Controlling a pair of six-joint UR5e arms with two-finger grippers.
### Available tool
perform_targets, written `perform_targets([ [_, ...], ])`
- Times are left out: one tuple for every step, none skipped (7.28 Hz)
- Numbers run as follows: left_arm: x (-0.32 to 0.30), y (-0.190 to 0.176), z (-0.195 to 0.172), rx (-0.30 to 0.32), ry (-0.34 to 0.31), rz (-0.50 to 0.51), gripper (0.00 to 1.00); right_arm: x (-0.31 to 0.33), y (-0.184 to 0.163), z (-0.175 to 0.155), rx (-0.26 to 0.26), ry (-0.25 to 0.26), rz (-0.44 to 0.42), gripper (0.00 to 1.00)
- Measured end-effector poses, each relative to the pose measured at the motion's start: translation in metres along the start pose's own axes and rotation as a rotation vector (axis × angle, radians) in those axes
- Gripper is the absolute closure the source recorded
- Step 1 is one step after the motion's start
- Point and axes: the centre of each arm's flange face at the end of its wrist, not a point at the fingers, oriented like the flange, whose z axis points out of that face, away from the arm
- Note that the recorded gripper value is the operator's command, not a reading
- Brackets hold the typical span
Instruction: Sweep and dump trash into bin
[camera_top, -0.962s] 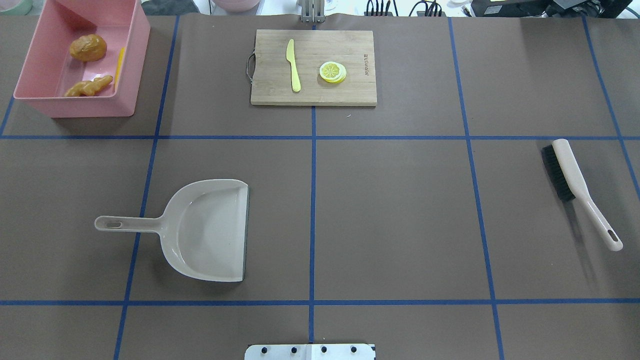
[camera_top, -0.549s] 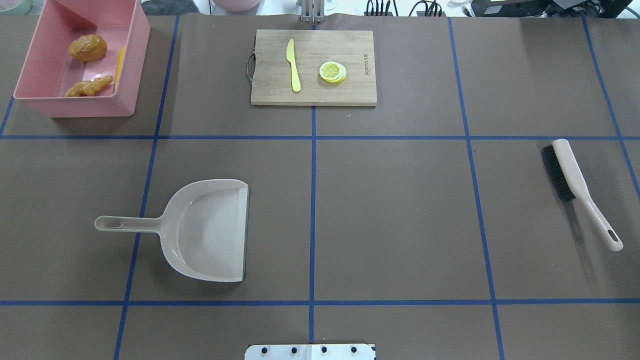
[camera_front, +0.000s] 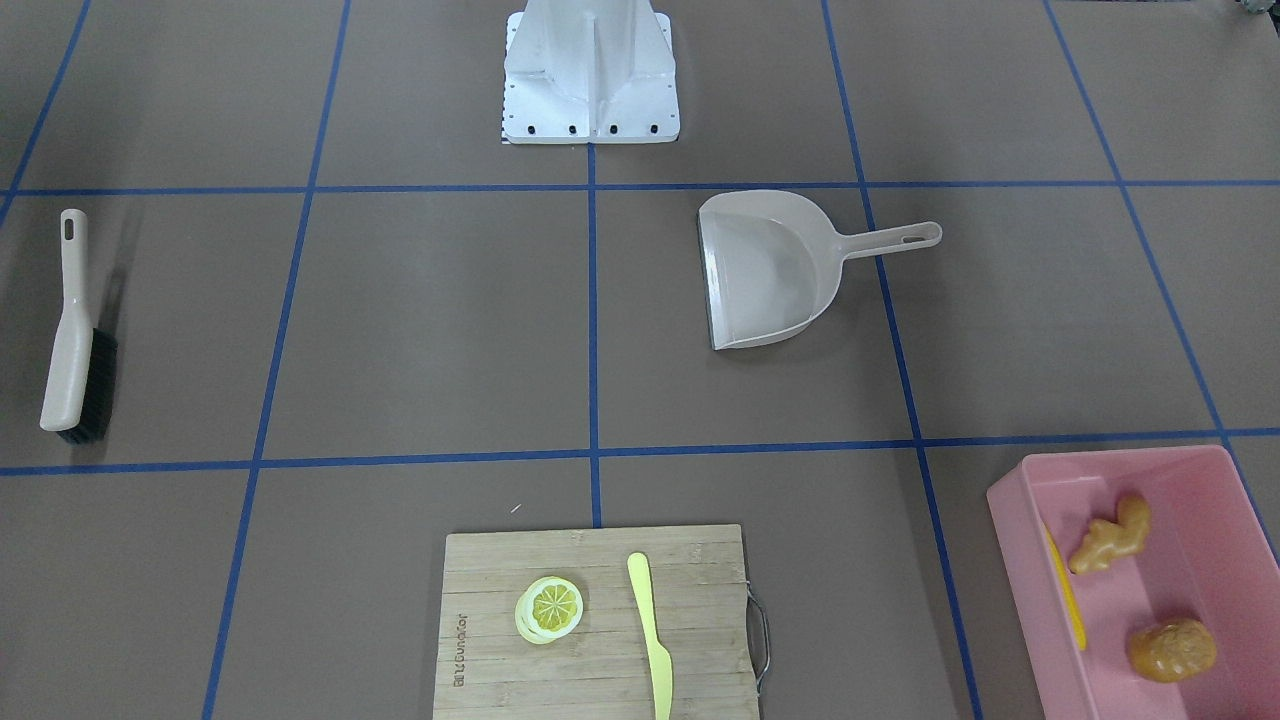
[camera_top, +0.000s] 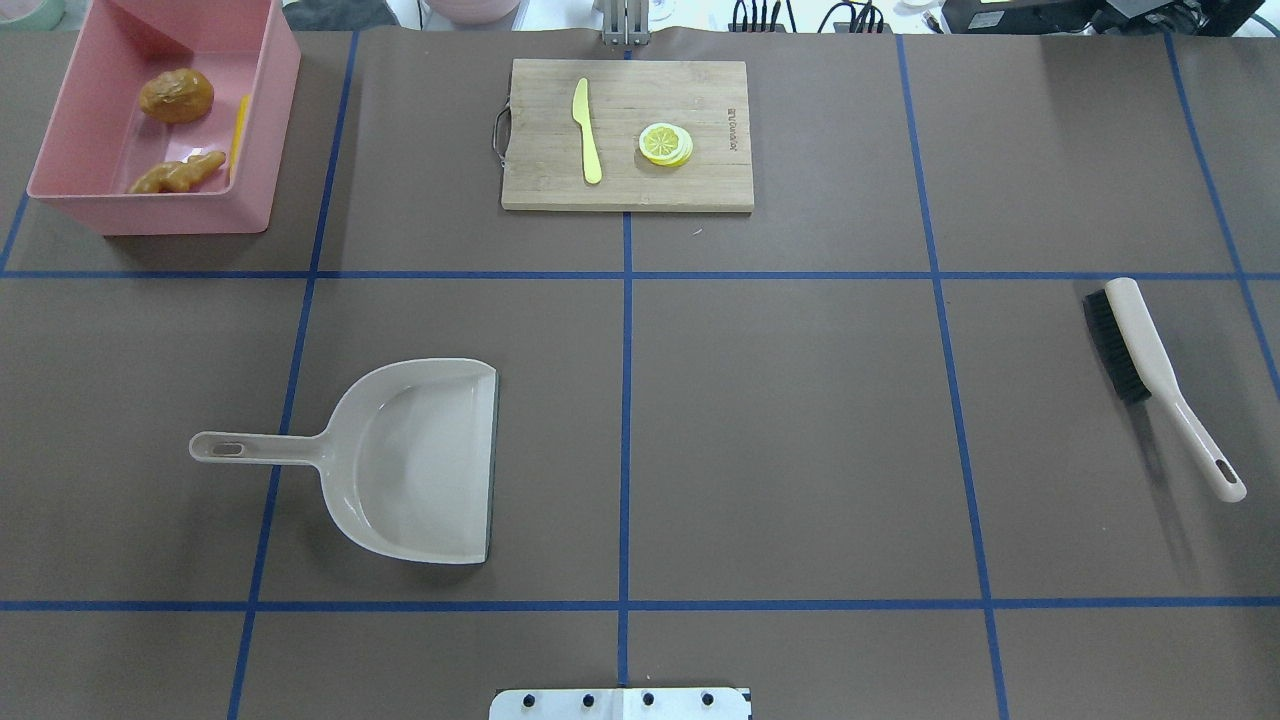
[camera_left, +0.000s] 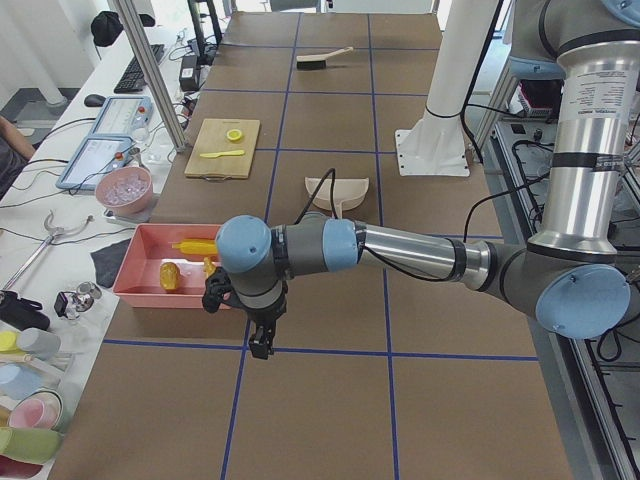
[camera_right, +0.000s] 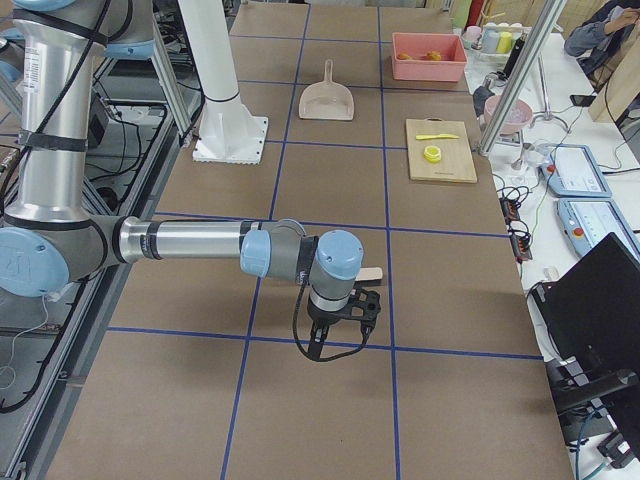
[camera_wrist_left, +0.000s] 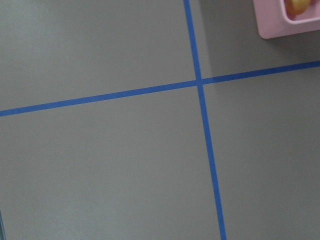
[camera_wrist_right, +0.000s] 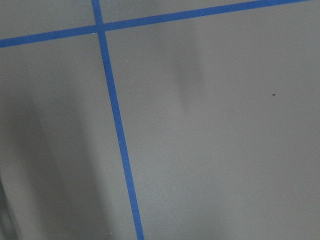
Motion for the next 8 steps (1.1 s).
perform_targets([
  [-0.015, 0.006, 0.016, 0.03, -0.008, -0.006, 0.02, 0.0, 0.0, 0.0, 0.001, -0.001, -0.001, 0.0],
  [-0.022, 0.007, 0.024, 0.071, -0.019, -0.049, 0.02, 0.0, 0.0, 0.0, 0.003, -0.002, -0.003, 0.0],
  [-0.02, 0.003, 0.028, 0.099, -0.015, -0.096, 0.02, 0.0, 0.0, 0.0, 0.003, -0.002, -0.006, 0.0],
  [-0.006, -0.005, 0.035, 0.102, 0.0, -0.101, 0.02, 0.0, 0.0, 0.0, 0.003, -0.002, -0.006, 0.0],
  [0.015, -0.017, 0.044, 0.087, 0.012, -0.093, 0.02, 0.0, -0.001, 0.0, 0.004, -0.002, -0.005, 0.0],
  [0.033, -0.027, 0.053, 0.071, 0.018, -0.091, 0.02, 0.0, -0.001, 0.001, 0.006, -0.001, -0.007, 0.0],
  [0.043, -0.033, 0.057, 0.069, 0.02, -0.083, 0.02, -0.001, -0.002, 0.001, 0.008, -0.001, -0.01, 0.0],
  [0.046, -0.034, 0.059, 0.074, 0.021, -0.071, 0.02, -0.002, -0.002, 0.002, 0.008, 0.0, -0.015, 0.0],
])
